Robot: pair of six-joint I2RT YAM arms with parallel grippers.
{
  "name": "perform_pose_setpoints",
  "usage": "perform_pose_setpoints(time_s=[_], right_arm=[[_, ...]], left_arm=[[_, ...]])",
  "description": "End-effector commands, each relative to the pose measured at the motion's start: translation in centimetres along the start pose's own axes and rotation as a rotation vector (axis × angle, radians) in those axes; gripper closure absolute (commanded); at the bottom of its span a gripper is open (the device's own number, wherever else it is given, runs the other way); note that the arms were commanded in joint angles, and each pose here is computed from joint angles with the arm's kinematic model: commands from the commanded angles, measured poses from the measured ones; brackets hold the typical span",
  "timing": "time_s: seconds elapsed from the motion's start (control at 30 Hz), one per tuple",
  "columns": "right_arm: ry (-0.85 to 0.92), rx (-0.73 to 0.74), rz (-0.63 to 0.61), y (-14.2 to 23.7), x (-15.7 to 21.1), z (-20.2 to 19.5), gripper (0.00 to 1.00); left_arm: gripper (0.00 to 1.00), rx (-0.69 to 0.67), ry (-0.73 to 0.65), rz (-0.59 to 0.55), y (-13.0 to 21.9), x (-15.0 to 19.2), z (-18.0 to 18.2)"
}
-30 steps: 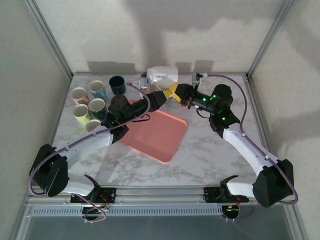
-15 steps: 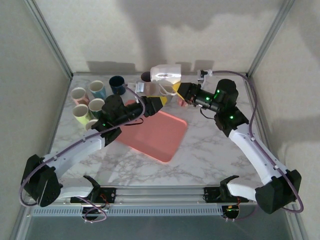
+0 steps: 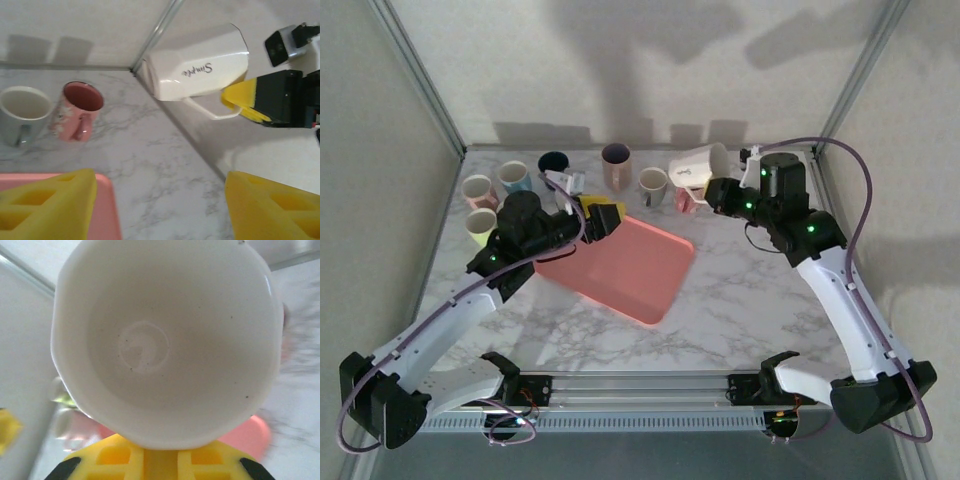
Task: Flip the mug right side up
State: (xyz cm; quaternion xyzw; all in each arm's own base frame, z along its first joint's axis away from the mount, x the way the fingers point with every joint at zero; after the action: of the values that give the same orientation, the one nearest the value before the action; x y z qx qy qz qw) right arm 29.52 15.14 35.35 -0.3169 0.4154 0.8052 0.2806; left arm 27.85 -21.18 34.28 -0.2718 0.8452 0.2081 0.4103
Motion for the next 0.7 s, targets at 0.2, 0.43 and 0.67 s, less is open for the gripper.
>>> perform_pose_setpoints(time_s=[0.2, 0.43, 0.67], right_arm=[[0.293, 0.477, 0.094, -2.0, -0.6, -7.2, 1.00], [0.346, 0.593, 0.211, -6.1, 0.4, -10.0, 1.00], [0.363, 0.652, 0.275, -9.3, 1.5, -12.1, 1.00]], left_arm=[[0.30, -0.240, -0.106, -0.011, 1.4, 0.4, 3.7], [0.30, -0.312, -0.102, -0.002, 1.5, 1.1, 5.1], [0.30, -0.351, -0.108, 0.008, 1.8, 1.8, 6.0]])
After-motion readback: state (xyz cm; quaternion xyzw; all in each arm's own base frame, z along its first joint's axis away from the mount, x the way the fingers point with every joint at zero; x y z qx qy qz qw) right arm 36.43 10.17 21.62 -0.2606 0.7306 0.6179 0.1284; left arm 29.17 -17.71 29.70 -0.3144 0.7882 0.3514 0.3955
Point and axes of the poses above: each hand's point on the last joint's axis, 136 mm out from that joint toward the fingers, its own y axis back along the fingers, its own z axis along the line the jaws close on, x = y × z, the point moved 3 cm from there along y, back along the fingers, and after that the axes turned 3 degrees about y, right-handed, at the moved point
